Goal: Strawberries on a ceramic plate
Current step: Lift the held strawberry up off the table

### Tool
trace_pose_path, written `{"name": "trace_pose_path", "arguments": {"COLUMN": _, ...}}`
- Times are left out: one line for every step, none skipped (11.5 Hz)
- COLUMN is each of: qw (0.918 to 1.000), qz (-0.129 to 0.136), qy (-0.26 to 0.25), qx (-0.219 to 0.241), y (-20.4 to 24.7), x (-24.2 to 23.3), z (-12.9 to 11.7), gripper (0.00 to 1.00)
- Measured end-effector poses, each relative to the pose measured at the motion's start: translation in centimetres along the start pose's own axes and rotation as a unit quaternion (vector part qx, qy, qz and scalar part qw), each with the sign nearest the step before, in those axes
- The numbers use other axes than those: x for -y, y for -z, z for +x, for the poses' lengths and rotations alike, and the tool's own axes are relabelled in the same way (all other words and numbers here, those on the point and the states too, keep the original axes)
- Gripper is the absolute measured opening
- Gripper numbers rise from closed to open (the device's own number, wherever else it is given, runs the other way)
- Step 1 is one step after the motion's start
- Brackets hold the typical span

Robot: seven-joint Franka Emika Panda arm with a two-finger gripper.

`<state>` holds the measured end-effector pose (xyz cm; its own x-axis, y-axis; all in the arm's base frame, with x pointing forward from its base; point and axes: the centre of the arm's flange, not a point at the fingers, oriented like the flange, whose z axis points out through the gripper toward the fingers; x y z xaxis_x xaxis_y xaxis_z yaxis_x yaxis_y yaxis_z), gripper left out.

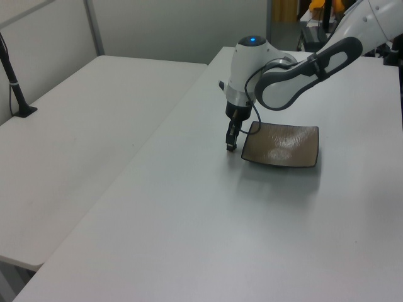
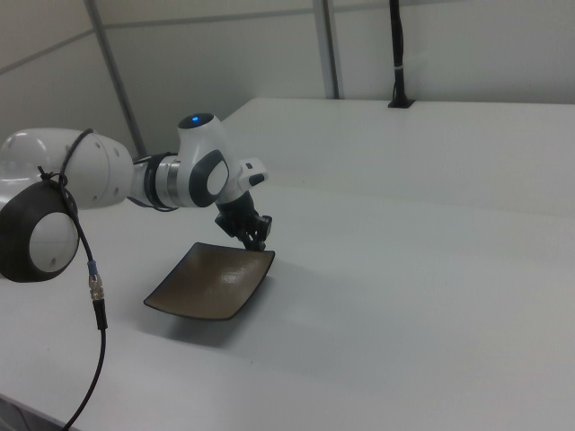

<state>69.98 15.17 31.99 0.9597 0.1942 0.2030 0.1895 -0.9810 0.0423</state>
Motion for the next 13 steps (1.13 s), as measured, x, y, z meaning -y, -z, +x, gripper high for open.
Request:
{"name": "trace_pose_path", "arguments": {"qw": 1.0000, "qz": 0.000, "qy": 0.000, "qx": -0.007, "y": 0.8, "x": 0.0, "z": 0.3, "gripper": 0.32}}
{"name": "trace_pose_path", "arguments": {"qw": 0.9999, "qz": 0.000, "qy": -0.001, "qx": -0.017, "y": 2.1, "x": -0.1, "z": 0.7, "gripper": 0.32}}
{"name": "trace_pose_path", "arguments": {"qw": 0.9995, "qz": 0.001, "qy": -0.002, "qx": -0.031, "y": 3.9, "x": -0.2, "z": 1.1, "gripper": 0.32}}
{"name": "trace_pose_path", "arguments": {"qw": 0.9989, "qz": 0.001, "qy": -0.005, "qx": -0.047, "y": 6.2, "x": -0.4, "z": 1.5, "gripper": 0.32}}
{"name": "trace_pose_path", "arguments": {"qw": 0.9979, "qz": 0.003, "qy": -0.012, "qx": -0.064, "y": 8.7, "x": -0.6, "z": 1.8, "gripper": 0.32}}
{"name": "trace_pose_path", "arguments": {"qw": 0.9969, "qz": 0.006, "qy": -0.021, "qx": -0.075, "y": 11.3, "x": -0.8, "z": 1.9, "gripper": 0.32}}
{"name": "trace_pose_path", "arguments": {"qw": 0.9972, "qz": 0.006, "qy": -0.027, "qx": -0.070, "y": 13.6, "x": -1.0, "z": 1.5, "gripper": 0.32}}
{"name": "trace_pose_path", "arguments": {"qw": 0.9980, "qz": 0.004, "qy": -0.028, "qx": -0.055, "y": 15.9, "x": -1.3, "z": 0.9, "gripper": 0.32}}
{"name": "trace_pose_path", "arguments": {"qw": 0.9989, "qz": 0.003, "qy": -0.030, "qx": -0.035, "y": 17.8, "x": -1.5, "z": 0.1, "gripper": 0.32}}
{"name": "trace_pose_path", "arguments": {"qw": 0.9995, "qz": 0.001, "qy": -0.030, "qx": -0.013, "y": 19.8, "x": -1.6, "z": -0.9, "gripper": 0.32}}
{"name": "trace_pose_path", "arguments": {"qw": 0.9995, "qz": 0.000, "qy": -0.030, "qx": 0.004, "y": 21.3, "x": -1.7, "z": -1.8, "gripper": 0.32}}
{"name": "trace_pose_path", "arguments": {"qw": 0.9995, "qz": -0.001, "qy": -0.020, "qx": 0.022, "y": 22.5, "x": -1.8, "z": -2.8, "gripper": 0.32}}
{"name": "trace_pose_path", "arguments": {"qw": 0.9992, "qz": -0.001, "qy": -0.007, "qx": 0.039, "y": 23.3, "x": -1.9, "z": -3.7, "gripper": 0.32}}
